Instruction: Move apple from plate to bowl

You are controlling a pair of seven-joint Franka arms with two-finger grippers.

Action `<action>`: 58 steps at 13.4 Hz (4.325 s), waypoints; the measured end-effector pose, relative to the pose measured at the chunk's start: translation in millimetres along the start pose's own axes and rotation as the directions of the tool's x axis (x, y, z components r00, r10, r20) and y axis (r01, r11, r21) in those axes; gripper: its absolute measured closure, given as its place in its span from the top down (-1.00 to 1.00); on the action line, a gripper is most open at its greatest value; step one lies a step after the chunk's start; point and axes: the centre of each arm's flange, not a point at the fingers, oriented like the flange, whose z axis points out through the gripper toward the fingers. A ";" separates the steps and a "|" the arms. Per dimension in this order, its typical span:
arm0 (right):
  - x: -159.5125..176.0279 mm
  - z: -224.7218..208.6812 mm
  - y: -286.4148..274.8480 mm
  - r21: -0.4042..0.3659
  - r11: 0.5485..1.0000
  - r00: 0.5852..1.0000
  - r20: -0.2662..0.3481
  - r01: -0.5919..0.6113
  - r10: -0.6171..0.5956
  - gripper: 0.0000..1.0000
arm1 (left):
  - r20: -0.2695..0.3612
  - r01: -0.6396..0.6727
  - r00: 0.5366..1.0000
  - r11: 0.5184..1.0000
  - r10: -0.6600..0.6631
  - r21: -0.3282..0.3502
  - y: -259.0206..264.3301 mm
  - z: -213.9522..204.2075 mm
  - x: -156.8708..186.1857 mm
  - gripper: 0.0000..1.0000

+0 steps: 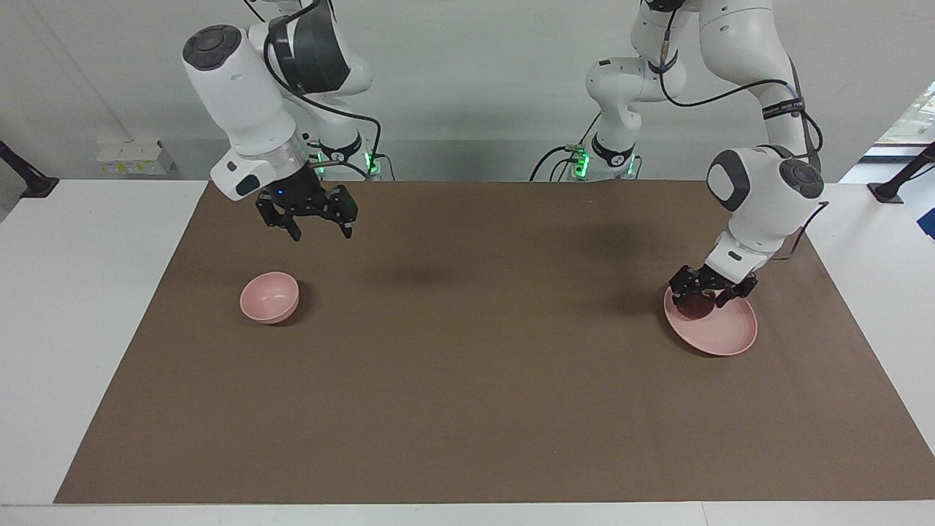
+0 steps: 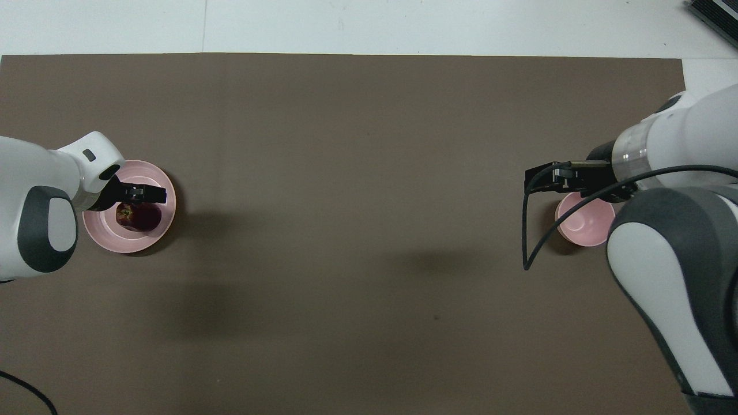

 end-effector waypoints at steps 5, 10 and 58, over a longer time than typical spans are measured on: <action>0.0 13.9 -5.4 0.057 0.998 0.999 0.036 -0.021 0.019 1.00 | 0.020 0.011 1.000 1.000 -0.011 -0.001 -5.5 8.7 -6.5 1.00; -6.9 25.6 -23.3 0.135 0.985 0.991 0.088 -0.109 0.097 1.00 | 0.035 0.084 0.996 0.996 -0.084 0.003 -49.5 13.7 -20.0 1.00; 33.0 87.5 -92.7 0.131 0.101 0.166 0.795 -0.986 0.583 1.00 | -0.249 -0.098 0.963 0.732 -0.101 -0.675 313.5 -131.1 15.8 0.34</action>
